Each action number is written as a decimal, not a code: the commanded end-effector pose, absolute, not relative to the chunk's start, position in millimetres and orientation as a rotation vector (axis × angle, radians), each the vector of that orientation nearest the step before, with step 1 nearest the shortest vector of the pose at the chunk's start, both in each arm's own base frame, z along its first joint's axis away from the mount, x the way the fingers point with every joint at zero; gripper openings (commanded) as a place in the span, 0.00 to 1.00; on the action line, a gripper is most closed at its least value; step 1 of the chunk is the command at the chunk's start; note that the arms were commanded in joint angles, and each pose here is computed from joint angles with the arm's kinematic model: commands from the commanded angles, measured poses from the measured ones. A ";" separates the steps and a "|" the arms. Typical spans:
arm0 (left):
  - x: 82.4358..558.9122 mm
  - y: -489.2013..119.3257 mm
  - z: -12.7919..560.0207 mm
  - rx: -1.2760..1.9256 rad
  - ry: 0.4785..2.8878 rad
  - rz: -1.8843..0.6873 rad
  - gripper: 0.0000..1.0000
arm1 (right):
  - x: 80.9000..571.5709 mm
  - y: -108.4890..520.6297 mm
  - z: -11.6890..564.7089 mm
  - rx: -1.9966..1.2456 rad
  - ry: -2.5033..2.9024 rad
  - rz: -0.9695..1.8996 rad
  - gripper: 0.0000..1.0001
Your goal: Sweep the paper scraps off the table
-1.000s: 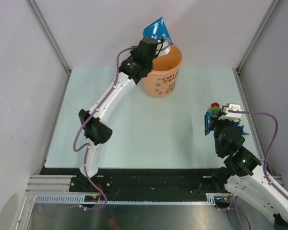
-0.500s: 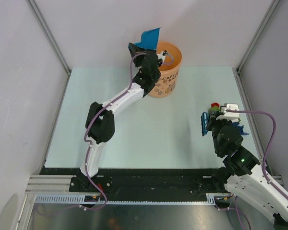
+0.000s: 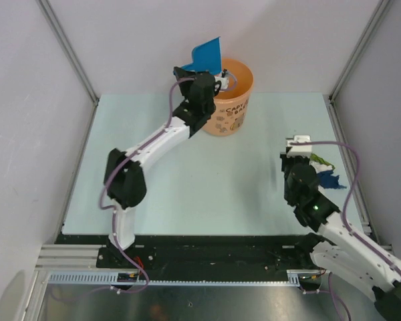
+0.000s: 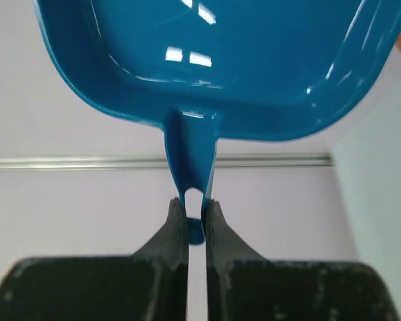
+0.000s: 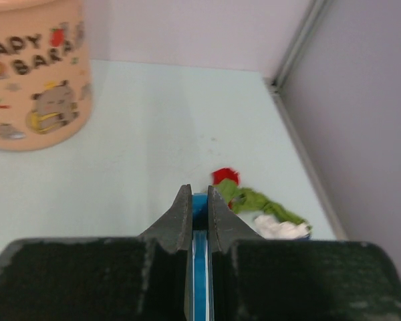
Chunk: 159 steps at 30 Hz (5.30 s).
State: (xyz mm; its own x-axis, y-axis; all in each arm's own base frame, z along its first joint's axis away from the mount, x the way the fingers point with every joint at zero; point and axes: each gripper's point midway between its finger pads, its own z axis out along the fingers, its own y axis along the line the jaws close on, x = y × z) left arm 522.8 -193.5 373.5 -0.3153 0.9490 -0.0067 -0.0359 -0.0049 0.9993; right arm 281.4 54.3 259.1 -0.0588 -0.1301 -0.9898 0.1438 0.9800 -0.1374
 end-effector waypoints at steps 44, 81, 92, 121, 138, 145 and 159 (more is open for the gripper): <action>254.3 -126.6 46.0 1.570 2.319 0.128 0.00 | 258.0 247.6 205.9 -0.847 1.550 0.232 0.00; 235.2 -176.9 20.7 1.787 2.322 0.013 0.00 | 257.5 322.9 202.6 -0.374 1.688 0.703 0.00; 230.5 -180.6 31.9 1.779 2.275 -0.049 0.00 | 241.3 319.8 252.3 -0.373 1.593 0.672 0.00; 376.3 -207.5 289.4 1.149 1.844 0.312 0.00 | 249.2 128.9 289.4 0.009 1.601 0.192 0.00; 525.3 -187.6 432.5 0.925 1.447 1.452 0.00 | 240.4 113.9 274.6 0.000 1.626 0.170 0.00; 514.4 -187.4 444.3 0.932 1.177 1.729 0.00 | 240.9 114.9 273.6 -0.004 1.624 0.176 0.00; 493.0 -171.0 463.5 0.715 1.211 1.527 0.00 | 252.7 111.0 246.8 -0.041 1.652 0.046 0.00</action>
